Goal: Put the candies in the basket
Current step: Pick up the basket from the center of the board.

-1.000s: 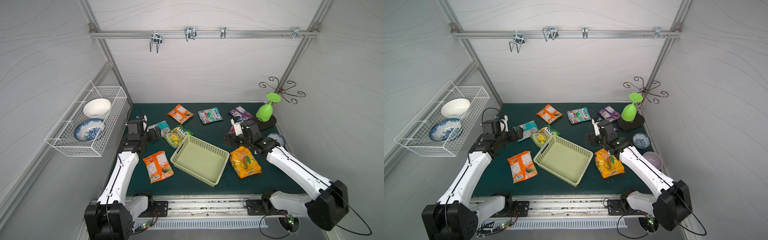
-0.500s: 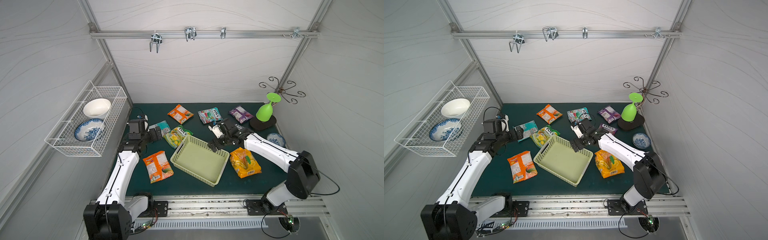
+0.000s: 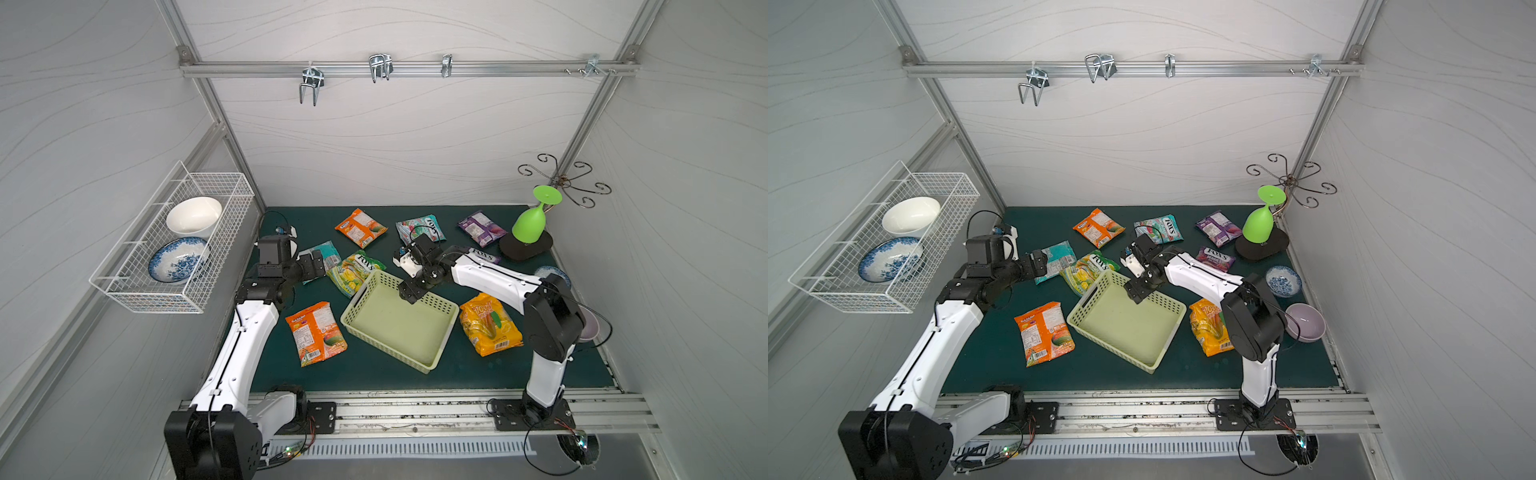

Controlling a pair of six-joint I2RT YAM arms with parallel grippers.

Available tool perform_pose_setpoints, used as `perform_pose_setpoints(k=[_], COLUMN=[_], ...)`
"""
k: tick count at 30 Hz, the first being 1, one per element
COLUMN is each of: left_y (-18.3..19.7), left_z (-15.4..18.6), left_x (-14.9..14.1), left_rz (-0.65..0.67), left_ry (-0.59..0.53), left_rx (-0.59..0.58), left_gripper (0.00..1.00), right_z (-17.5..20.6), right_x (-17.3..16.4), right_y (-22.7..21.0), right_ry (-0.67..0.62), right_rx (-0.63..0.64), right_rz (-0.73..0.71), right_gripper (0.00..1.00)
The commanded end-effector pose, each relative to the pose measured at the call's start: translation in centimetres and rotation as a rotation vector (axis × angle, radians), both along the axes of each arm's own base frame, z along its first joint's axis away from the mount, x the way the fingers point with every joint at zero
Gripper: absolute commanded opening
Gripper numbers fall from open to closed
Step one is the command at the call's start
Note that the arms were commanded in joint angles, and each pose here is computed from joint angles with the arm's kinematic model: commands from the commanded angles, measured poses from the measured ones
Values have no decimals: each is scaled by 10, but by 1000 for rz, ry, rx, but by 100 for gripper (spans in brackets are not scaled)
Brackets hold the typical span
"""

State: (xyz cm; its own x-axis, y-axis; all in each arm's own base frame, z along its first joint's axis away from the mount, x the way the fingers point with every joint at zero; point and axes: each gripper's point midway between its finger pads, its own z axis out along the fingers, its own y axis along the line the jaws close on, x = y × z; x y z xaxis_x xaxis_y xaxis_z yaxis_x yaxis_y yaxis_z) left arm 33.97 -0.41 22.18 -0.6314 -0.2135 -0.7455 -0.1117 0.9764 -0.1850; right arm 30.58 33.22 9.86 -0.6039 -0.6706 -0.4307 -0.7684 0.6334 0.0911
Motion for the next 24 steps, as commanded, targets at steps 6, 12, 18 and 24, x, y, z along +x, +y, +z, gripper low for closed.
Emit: perform_pose_setpoints(k=[6,12,18,24], left_y=[-9,-7,-5,-10], left_z=[22,23,25,26], left_x=[7,8,8,7], left_rz=[-34,-28,-25,-46], left_ry=[-58,-63,-62,-57], left_rx=[-13,6,11,-7], left_gripper=[98,98,98,98], right_z=[-20,-25,-13,11], right_x=[-5,-5,-6,-15], right_y=[2,-7,-19,-34], right_ry=[67,53,35,41], right_rx=[-42,-74,-79,-47], right_rz=[20,15,-4,-41], right_gripper=[57,33,0,0])
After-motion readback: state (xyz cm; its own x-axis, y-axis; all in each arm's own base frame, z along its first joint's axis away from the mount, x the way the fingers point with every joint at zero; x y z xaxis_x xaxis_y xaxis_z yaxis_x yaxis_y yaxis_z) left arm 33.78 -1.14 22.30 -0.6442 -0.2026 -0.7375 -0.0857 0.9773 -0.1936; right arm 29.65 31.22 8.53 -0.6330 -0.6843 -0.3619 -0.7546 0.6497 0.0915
